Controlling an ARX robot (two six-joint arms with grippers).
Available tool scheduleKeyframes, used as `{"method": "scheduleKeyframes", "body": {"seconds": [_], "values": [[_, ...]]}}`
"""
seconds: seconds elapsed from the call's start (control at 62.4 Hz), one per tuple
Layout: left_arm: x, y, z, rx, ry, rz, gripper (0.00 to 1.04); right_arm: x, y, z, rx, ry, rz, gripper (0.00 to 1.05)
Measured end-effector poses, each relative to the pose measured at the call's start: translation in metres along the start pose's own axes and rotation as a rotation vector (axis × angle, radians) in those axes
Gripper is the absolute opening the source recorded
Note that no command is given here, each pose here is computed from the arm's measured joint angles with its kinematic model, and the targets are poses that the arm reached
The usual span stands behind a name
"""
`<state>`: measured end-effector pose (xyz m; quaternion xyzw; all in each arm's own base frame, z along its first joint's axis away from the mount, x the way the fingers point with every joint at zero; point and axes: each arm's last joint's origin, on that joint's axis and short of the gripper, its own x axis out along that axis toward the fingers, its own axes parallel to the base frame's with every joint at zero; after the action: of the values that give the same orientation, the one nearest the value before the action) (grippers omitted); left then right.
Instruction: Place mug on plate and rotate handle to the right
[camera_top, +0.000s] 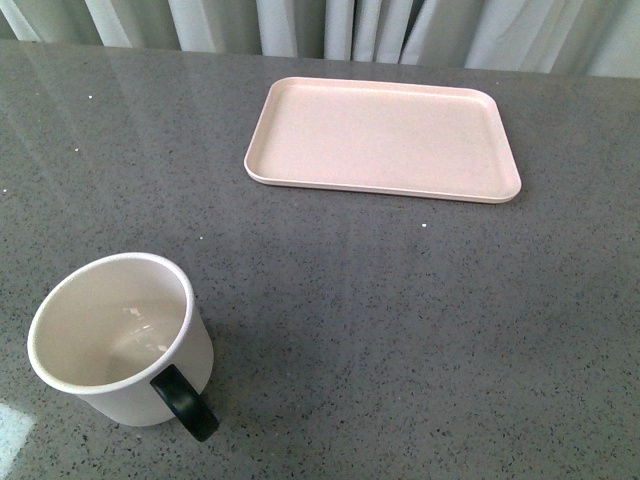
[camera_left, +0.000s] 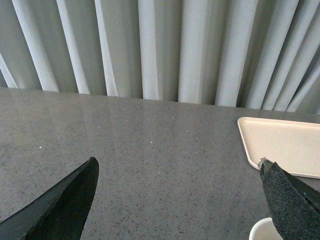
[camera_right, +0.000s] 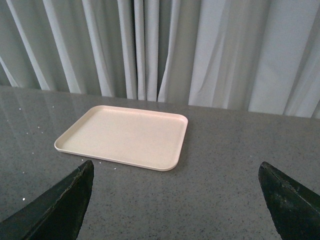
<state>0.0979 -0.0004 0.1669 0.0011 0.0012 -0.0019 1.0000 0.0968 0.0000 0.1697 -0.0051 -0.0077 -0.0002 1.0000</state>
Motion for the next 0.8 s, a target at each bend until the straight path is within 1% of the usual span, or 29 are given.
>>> {"method": "scheduleKeyframes", "body": {"seconds": [0.737, 0.753, 0.785, 0.801], "values": [[0.0, 0.0, 0.0, 0.0, 0.0, 0.0, 0.96, 0.0, 0.0, 0.0, 0.0, 0.0, 0.0, 0.96], [0.0003, -0.0001, -0.0007, -0.005, 0.021, -0.001, 0.96, 0.0, 0.0, 0.0, 0.0, 0.0, 0.0, 0.96], [0.0003, -0.0011, 0.0, -0.025, 0.199, -0.003, 0.96, 0.0, 0.0, 0.0, 0.0, 0.0, 0.0, 0.96], [0.0018, -0.0024, 0.0024, -0.026, 0.325, -0.005, 0.96, 0.0, 0.0, 0.0, 0.0, 0.0, 0.0, 0.96]]}}
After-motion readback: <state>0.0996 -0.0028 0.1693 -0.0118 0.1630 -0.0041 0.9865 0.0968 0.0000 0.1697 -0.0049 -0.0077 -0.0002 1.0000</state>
